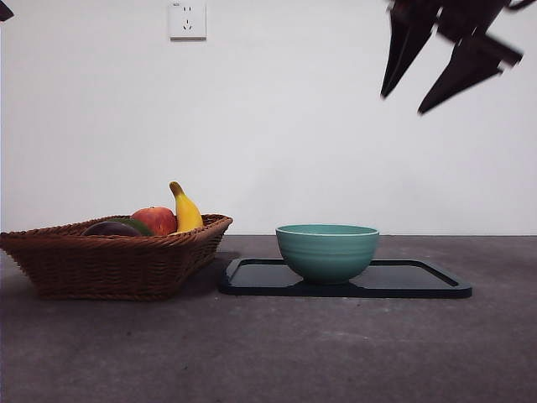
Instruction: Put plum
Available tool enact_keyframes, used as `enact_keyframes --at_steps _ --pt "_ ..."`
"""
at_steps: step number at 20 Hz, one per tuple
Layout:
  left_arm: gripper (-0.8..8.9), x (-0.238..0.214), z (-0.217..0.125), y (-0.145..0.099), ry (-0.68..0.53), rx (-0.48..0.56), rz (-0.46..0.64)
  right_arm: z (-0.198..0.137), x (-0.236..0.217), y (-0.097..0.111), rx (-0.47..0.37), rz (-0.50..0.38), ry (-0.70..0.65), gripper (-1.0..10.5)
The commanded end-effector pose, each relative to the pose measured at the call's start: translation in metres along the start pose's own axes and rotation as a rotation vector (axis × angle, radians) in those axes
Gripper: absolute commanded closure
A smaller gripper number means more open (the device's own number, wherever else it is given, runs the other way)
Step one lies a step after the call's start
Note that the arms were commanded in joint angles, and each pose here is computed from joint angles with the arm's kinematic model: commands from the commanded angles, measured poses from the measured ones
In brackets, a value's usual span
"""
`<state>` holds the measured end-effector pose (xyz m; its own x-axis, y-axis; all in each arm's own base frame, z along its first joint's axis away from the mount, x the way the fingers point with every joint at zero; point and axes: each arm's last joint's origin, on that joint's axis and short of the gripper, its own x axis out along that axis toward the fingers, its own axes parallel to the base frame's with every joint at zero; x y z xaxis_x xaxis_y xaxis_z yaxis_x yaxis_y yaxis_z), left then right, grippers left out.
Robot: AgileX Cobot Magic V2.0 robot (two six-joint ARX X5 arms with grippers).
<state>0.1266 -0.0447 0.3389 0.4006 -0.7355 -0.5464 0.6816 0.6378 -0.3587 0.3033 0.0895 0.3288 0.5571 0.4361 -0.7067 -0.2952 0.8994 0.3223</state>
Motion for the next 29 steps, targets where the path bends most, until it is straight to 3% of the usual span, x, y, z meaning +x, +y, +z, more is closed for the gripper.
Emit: enact_keyframes --at_steps 1,8,15,19,24,29 --pt "3.55 -0.003 0.005 -0.002 -0.021 0.031 -0.004 0.007 0.024 -0.005 -0.014 -0.004 0.031 6.7" --pt "3.55 -0.003 0.005 -0.002 -0.021 0.031 -0.004 -0.001 0.085 -0.022 0.002 -0.019 0.144 6.7" --pt "3.55 -0.003 0.005 -0.002 -0.021 0.031 -0.004 -0.015 0.127 -0.023 -0.004 -0.017 0.233 6.7" --pt "3.55 -0.003 0.005 -0.002 -0.020 0.030 -0.004 -0.023 0.146 -0.024 -0.015 -0.062 0.273 6.7" --pt "3.55 -0.003 0.005 -0.002 -0.020 0.029 -0.004 -0.022 0.150 -0.024 -0.021 -0.061 0.259 9.2" --pt "3.55 -0.003 0.005 -0.002 -0.020 0.028 -0.004 -0.018 0.145 -0.023 -0.027 -0.056 0.227 9.4"
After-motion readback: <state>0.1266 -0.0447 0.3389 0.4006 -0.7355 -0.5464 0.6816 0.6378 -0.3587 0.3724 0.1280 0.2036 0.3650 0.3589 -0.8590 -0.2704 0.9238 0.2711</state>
